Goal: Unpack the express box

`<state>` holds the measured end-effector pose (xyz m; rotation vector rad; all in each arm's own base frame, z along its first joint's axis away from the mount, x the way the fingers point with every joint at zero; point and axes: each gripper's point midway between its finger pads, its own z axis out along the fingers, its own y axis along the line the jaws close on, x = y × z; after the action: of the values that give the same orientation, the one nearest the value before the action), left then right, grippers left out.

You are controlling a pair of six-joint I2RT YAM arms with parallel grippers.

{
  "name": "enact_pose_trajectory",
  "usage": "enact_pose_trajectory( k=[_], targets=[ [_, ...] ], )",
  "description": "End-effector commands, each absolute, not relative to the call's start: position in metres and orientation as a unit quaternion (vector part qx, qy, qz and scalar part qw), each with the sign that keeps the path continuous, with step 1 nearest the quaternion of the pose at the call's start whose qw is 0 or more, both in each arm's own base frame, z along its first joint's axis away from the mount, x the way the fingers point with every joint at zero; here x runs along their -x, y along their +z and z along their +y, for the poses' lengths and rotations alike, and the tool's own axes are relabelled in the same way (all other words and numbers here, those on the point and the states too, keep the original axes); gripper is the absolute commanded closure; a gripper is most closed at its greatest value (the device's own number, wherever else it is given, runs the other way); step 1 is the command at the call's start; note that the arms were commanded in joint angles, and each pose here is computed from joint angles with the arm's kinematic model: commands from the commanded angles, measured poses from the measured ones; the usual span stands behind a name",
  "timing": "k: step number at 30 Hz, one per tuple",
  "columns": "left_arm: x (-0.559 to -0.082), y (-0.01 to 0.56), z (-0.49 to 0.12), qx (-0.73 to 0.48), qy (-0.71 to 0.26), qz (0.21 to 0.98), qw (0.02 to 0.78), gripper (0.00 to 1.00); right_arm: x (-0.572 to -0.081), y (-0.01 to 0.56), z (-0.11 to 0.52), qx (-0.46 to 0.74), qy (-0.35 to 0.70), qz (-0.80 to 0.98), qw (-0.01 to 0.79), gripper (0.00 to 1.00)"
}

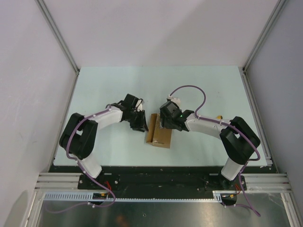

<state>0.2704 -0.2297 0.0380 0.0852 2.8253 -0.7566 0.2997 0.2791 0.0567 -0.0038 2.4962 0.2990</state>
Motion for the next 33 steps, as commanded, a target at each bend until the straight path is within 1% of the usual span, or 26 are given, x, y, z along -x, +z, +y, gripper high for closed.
enact_pose_trajectory(
  k=[1,5,8,10,14,20,25,28,33],
  targets=[
    [-0.275,0.056,-0.235,-0.044,-0.265,0.956,0.119,0.65,-0.279,0.012,0.244,0.021,0.028,0.965,0.260,0.40],
    [-0.286,0.079,-0.239,-0.045,-0.274,0.949,0.152,0.55,-0.279,0.013,0.245,0.020,0.031,0.964,0.262,0.39],
    [-0.289,0.087,-0.241,-0.047,-0.279,0.946,0.160,0.52,-0.279,0.013,0.245,0.018,0.031,0.965,0.261,0.38],
    [-0.289,0.079,-0.240,-0.045,-0.274,0.949,0.153,0.52,-0.280,0.013,0.246,0.017,0.033,0.964,0.262,0.39],
    [-0.284,0.055,-0.239,-0.042,-0.263,0.956,0.121,0.55,-0.280,0.013,0.247,0.017,0.035,0.964,0.262,0.39],
    [-0.288,0.037,-0.244,-0.046,-0.265,0.958,0.104,0.57,-0.280,0.011,0.248,0.013,0.035,0.965,0.260,0.39],
    [-0.287,0.021,-0.240,-0.036,-0.250,0.963,0.090,0.70,-0.279,0.009,0.249,0.011,0.038,0.966,0.257,0.40],
    [-0.278,0.001,-0.224,-0.015,-0.227,0.971,0.068,0.75,-0.279,0.009,0.249,0.010,0.038,0.966,0.257,0.40],
    [-0.268,-0.010,-0.214,-0.002,-0.225,0.973,0.047,0.76,-0.278,0.011,0.248,0.010,0.038,0.966,0.257,0.40]
  ],
)
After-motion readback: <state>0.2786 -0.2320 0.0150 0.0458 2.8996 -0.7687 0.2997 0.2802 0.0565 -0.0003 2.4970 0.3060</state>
